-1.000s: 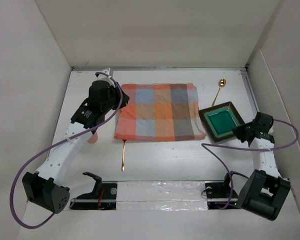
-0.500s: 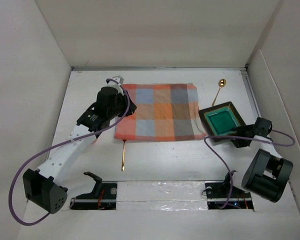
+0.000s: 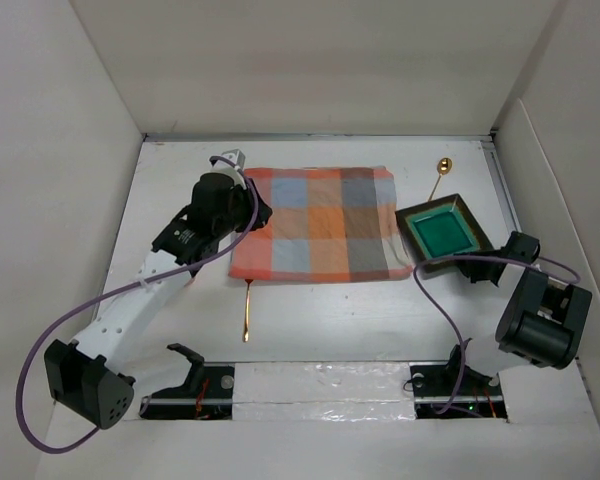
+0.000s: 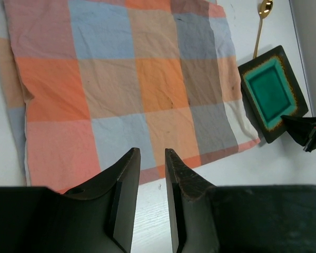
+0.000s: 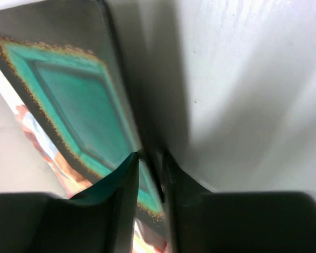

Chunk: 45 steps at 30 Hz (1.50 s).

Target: Set the dinner table for one person

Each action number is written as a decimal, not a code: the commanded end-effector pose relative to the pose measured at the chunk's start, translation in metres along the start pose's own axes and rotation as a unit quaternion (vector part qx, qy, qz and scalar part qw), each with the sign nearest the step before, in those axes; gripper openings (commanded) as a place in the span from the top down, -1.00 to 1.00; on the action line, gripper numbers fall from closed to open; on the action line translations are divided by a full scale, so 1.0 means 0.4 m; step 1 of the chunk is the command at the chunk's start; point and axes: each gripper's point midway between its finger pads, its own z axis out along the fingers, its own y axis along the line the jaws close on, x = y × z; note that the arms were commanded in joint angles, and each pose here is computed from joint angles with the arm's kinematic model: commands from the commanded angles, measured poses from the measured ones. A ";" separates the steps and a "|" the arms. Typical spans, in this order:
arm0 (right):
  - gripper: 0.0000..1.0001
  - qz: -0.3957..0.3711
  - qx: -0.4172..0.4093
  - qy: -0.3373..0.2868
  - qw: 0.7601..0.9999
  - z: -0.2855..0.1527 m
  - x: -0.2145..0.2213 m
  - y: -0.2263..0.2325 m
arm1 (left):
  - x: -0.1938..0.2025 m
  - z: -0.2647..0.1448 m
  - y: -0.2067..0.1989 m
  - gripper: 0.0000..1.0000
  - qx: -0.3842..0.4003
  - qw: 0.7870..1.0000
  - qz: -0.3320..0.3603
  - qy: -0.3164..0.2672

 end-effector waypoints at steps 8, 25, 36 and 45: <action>1.00 -0.020 0.003 -0.109 0.994 -0.126 -0.060 0.021 | -0.038 0.003 -0.008 0.57 -0.001 1.000 -0.001 -0.024; 1.00 -0.354 -0.396 -0.024 0.847 -0.634 0.197 0.712 | -0.161 -0.013 -0.057 0.50 0.002 0.998 0.014 -0.068; 1.00 -0.430 -0.467 0.278 0.720 -0.520 0.673 0.720 | -0.227 -0.011 -0.038 0.49 -0.013 0.996 0.015 -0.092; 1.00 -0.437 -0.426 0.366 0.702 -0.346 0.806 0.655 | -0.215 -0.013 -0.023 0.48 -0.022 0.995 0.011 -0.093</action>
